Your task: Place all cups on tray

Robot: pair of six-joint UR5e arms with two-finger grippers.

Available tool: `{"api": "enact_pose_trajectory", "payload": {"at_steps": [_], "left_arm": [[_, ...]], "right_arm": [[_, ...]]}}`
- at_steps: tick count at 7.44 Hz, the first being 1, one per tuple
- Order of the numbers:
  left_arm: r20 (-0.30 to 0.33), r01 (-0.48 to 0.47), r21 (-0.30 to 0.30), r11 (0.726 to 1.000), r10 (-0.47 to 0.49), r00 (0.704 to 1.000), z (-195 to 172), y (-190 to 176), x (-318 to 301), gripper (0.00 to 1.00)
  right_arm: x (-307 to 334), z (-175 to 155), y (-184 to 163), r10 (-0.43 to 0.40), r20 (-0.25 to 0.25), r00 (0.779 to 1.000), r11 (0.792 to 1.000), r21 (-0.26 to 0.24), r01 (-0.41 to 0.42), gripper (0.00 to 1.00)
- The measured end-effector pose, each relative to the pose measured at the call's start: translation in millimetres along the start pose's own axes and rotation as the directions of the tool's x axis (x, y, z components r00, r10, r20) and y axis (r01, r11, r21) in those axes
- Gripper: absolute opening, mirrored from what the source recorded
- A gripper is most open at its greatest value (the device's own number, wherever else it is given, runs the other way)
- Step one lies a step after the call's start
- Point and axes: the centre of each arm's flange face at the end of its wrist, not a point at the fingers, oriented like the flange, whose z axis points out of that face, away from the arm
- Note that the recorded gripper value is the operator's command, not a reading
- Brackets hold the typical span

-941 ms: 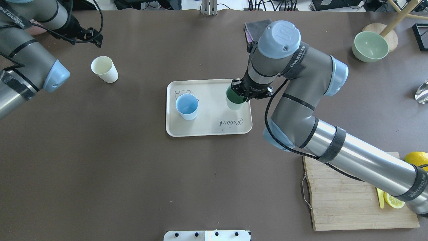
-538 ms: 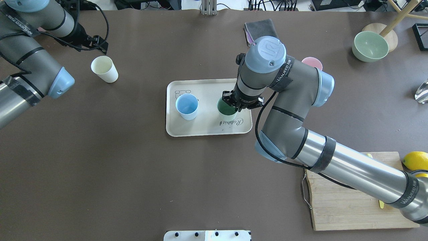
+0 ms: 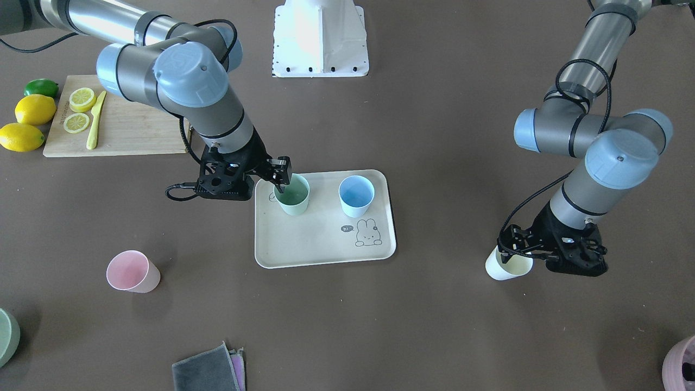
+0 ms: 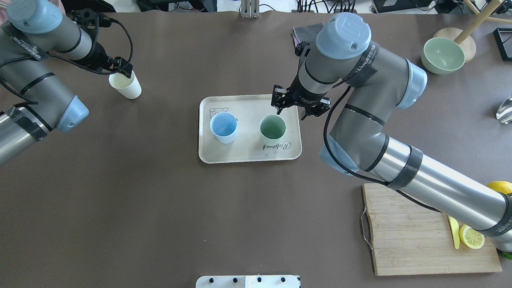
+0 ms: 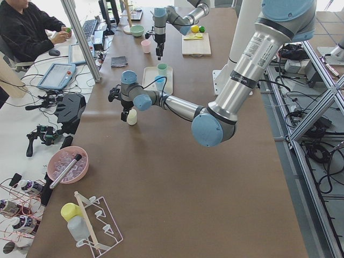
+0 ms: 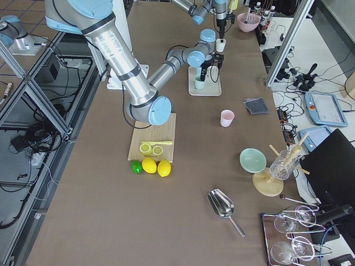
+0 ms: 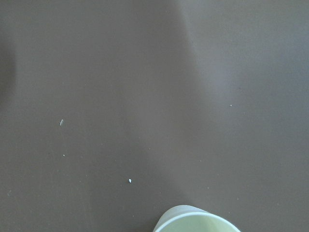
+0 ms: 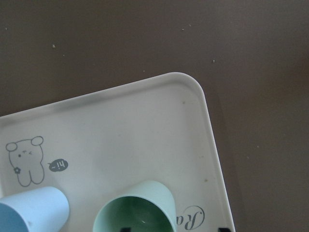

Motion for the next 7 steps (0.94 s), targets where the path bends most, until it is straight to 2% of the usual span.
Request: {"api": "enact_pose_trajectory", "payload": {"at_steps": [1, 3, 4, 7], "left_arm": [[-0.004, -0.003, -0.002, 1.0, 0.003, 1.0, 1, 3, -3, 0.81], [-0.001, 0.0, -0.008, 1.0, 0.0, 1.0, 5, 7, -8, 0.18], [0.0, 0.003, -0.01, 1.0, -0.003, 1.0, 6, 8, -10, 0.01], [-0.004, -0.005, -0.023, 1.0, 0.004, 1.0, 14, 15, -1, 0.0]], "right_arm": [[5, -16, -9, 0.012, 0.008, 1.0, 1.0, -0.001, -0.012, 1.0], [15, -34, -27, 0.028, 0.012, 1.0, 0.999, 0.015, -0.028, 1.0], [20, -40, -34, 0.032, 0.013, 0.999, 0.999, 0.022, -0.032, 1.0], [41, -63, -60, 0.023, 0.017, 1.0, 0.999, 0.025, -0.023, 1.0]]}}
